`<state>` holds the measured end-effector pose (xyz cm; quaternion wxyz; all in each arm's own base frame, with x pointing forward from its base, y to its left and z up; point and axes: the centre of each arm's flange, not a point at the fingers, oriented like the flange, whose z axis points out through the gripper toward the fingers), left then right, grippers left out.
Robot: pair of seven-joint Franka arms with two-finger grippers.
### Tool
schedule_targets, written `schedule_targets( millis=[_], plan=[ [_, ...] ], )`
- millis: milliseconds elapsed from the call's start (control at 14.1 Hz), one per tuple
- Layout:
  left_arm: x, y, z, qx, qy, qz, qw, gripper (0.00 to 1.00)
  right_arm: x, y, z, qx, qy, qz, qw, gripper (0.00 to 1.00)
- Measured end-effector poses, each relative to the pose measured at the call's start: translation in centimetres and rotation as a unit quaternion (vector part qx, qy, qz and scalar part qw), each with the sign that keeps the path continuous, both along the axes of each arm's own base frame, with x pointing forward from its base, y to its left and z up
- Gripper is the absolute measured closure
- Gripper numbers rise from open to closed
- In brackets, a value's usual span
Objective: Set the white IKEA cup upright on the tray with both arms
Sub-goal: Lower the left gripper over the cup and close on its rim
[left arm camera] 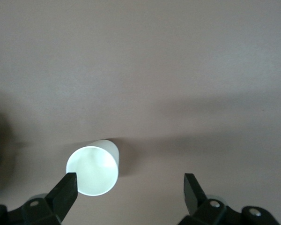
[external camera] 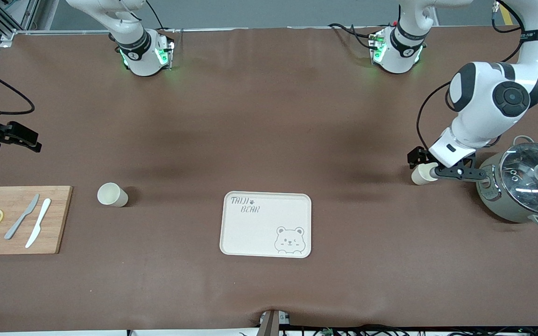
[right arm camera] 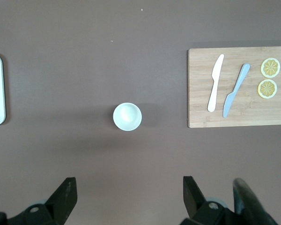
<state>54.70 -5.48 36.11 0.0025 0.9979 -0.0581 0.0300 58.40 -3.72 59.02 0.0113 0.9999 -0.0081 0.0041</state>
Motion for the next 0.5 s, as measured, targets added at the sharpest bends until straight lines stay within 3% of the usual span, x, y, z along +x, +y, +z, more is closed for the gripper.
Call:
schedule_targets(
  millis=[495],
  plan=[
    [-1.6,1.7,-5.1,-0.001,-0.038,-0.004,0.999,0.0,0.1,0.0,-1.8,0.001,0.011,0.0,1.0,0.0]
  ],
)
